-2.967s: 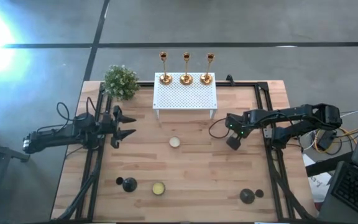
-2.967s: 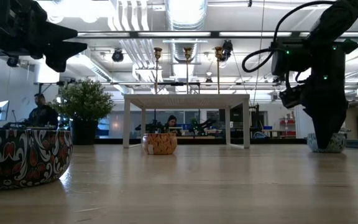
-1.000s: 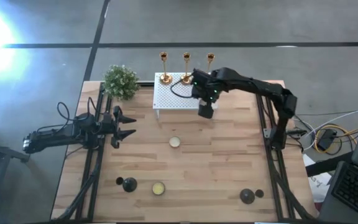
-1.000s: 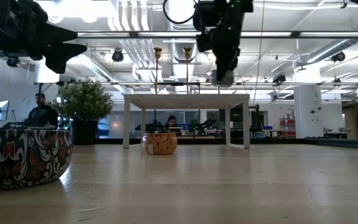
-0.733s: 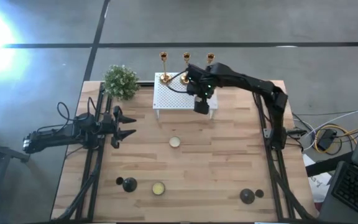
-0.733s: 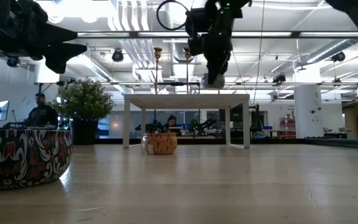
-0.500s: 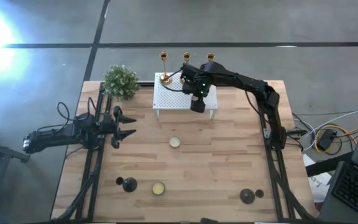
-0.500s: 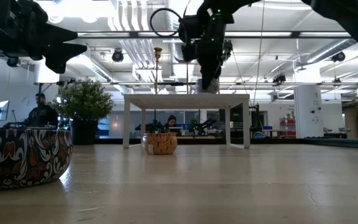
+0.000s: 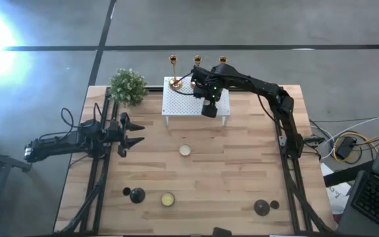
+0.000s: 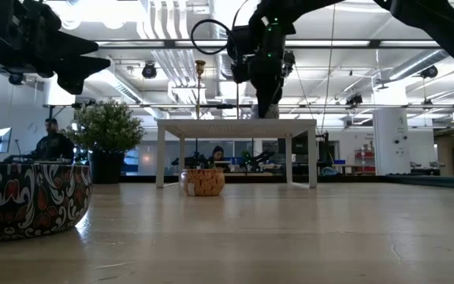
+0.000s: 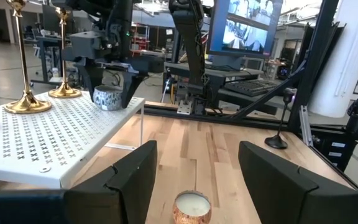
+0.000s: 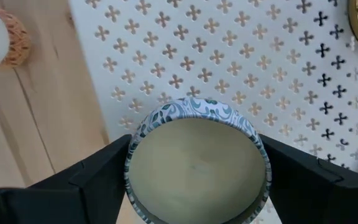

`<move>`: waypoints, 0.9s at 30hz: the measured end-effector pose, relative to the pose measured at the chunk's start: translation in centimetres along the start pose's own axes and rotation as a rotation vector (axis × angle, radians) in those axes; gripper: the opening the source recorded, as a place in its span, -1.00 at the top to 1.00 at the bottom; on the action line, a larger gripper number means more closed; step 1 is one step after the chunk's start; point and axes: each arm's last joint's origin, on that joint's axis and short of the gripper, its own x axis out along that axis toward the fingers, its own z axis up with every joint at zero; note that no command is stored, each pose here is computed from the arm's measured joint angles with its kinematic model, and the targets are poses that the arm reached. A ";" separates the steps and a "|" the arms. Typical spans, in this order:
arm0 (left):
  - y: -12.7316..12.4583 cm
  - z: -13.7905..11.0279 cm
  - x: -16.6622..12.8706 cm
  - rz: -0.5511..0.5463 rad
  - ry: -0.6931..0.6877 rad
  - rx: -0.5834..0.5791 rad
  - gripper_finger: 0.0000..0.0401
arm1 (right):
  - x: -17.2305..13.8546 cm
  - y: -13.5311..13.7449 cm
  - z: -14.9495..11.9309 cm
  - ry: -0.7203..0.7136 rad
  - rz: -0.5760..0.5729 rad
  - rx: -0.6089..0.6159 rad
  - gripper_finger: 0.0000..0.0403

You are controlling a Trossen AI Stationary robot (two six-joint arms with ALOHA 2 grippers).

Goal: Pick & Place candle stick holders
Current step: Put the blue scented candle on the shelf

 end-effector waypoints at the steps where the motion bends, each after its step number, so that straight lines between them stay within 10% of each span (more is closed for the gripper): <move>1: 0.0 0.0 0.0 0.000 0.000 0.000 -0.16 | 0.0 0.0 0.0 -0.001 -0.001 -0.002 -0.62; 27: 0.0 0.0 0.0 0.000 0.001 -0.002 -0.16 | -1.6 0.4 -0.2 0.002 -0.026 -0.030 -0.78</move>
